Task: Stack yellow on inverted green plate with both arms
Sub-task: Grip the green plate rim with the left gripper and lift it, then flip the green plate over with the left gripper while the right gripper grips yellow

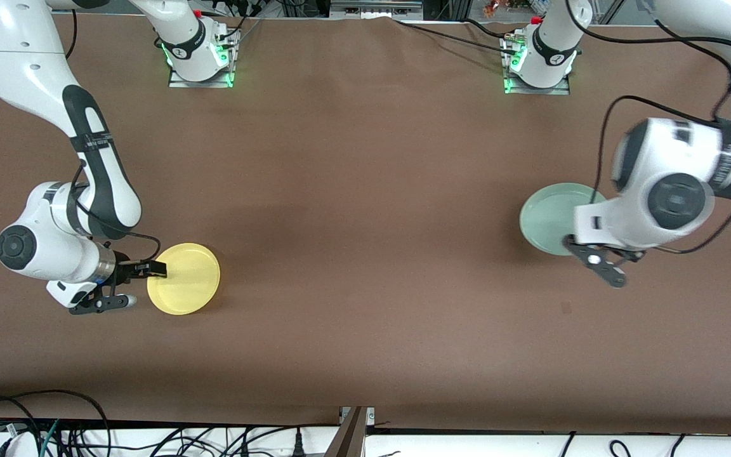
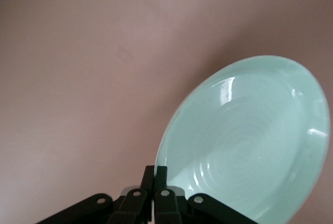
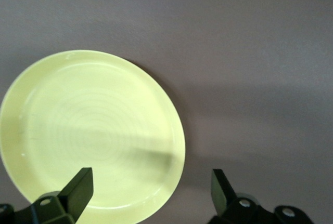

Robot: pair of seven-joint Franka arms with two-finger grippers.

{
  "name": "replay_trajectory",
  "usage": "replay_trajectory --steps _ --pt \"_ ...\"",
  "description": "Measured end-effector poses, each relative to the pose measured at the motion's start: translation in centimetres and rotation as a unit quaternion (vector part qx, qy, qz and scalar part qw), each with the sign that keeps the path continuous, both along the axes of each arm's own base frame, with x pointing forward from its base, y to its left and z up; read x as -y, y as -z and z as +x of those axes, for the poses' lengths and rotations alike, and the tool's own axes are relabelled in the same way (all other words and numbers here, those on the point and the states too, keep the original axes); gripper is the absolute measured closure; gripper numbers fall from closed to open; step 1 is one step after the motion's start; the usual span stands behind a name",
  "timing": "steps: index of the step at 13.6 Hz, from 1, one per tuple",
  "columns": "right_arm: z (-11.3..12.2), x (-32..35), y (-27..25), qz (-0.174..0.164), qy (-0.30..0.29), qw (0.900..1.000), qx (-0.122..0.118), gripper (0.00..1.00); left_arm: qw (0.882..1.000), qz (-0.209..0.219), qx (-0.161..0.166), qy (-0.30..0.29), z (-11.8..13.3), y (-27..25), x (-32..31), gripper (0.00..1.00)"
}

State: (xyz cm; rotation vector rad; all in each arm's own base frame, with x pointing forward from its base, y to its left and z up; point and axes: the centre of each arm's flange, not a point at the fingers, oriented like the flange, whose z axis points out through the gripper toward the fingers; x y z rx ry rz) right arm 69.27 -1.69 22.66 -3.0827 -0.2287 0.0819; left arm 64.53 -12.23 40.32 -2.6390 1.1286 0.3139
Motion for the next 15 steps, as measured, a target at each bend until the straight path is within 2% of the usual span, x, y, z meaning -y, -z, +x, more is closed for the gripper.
replay_trajectory --steps 3,6,8,10,11,15 --pt "-0.1 0.6 0.6 -0.003 0.002 1.0 -0.003 0.0 0.996 0.073 0.056 0.016 -1.5 -1.3 9.6 0.97" --pt "0.0 0.6 1.3 -0.004 0.003 1.0 0.0 0.0 0.98 0.16 0.117 0.02 -3.6 -1.1 17.0 0.97" --pt "0.1 0.6 1.7 -0.004 0.003 1.0 0.004 0.01 0.967 0.191 0.169 0.022 -5.1 -0.2 21.9 0.97" --pt "0.2 0.6 2.7 -0.004 0.004 1.0 0.013 0.03 0.956 0.202 0.211 0.017 -6.8 1.1 25.9 0.97" --pt "0.3 0.6 3.6 -0.005 0.004 1.0 0.016 0.17 0.948 0.21 0.24 0.011 -7.8 2.4 27.9 0.97" --pt "0.4 0.7 4.6 -0.005 0.004 1.0 0.021 0.6 0.912 0.229 0.338 -0.03 -11.3 9.3 33.9 0.97"
